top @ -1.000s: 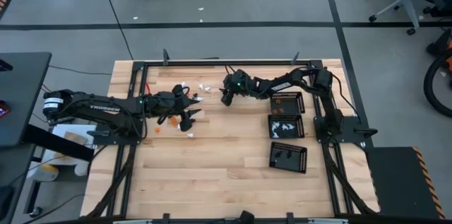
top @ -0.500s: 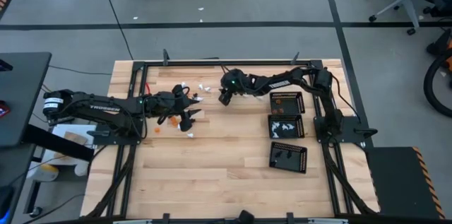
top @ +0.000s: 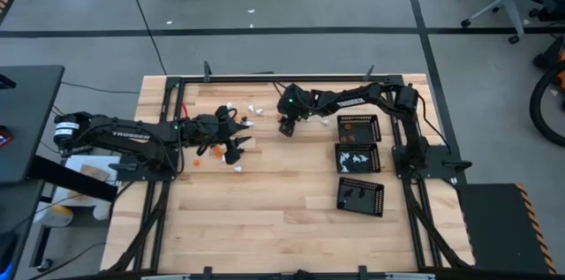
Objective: Sort Halloween decoration
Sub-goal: Put the orange pumpkin toy into the top black bin
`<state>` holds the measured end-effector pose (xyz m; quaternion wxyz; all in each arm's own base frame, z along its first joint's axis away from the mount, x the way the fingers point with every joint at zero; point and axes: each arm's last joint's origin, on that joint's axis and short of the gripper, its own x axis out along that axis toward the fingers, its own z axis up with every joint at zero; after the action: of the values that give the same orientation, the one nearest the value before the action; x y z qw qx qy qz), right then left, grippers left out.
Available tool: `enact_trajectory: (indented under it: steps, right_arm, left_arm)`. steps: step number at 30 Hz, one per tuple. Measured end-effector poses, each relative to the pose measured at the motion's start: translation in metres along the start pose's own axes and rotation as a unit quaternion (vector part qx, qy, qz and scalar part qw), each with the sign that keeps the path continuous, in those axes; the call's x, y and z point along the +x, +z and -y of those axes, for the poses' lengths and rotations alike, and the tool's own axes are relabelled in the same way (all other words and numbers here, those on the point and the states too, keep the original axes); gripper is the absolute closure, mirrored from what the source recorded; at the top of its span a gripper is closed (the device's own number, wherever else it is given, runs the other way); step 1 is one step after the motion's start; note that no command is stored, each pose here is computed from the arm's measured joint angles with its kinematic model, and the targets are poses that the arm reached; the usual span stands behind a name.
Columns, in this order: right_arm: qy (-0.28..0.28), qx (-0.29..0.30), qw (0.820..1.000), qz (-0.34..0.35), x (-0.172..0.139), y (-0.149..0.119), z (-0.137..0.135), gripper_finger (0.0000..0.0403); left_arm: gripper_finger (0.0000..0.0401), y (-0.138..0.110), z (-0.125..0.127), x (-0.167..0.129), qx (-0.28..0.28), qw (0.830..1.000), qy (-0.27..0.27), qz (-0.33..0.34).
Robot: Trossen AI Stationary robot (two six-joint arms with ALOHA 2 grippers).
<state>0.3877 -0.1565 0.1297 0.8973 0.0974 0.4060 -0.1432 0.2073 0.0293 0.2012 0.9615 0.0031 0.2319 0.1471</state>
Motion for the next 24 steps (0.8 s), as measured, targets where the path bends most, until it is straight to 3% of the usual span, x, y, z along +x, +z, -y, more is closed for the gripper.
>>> enact_trajectory:
  steps: [5,8,11,16,19,24]
  right_arm:
    - [0.068,-0.115,0.99,-0.031,-0.006,-0.005,-0.02,0.0209]
    - [0.046,-0.154,0.985,-0.057,-0.013,-0.007,-0.031,0.021]
    - [0.001,-0.118,0.992,-0.046,-0.021,-0.001,-0.034,0.0214]
    - [-0.01,-0.002,1.0,-0.017,-0.03,0.008,-0.038,0.0219]
    - [-0.02,-0.013,1.0,-0.003,-0.026,0.0,-0.052,0.0223]
    - [-0.053,-0.008,0.994,0.094,-0.017,-0.021,-0.059,0.0232]
  left_arm:
    - [0.0244,0.0,0.0,0.0,0.0,1.0,0.0,0.001]
    - [0.0244,0.0,0.0,0.0,0.0,1.0,0.0,0.0]
    - [0.0244,0.0,0.0,0.0,0.0,1.0,0.0,0.001]
    - [0.0244,0.0,0.0,0.0,-0.001,1.0,0.0,0.001]
    - [0.0244,0.0,0.0,0.0,-0.002,1.0,0.0,-0.001]
    - [0.0244,-0.003,0.001,0.0,-0.004,1.0,-0.001,-0.013]
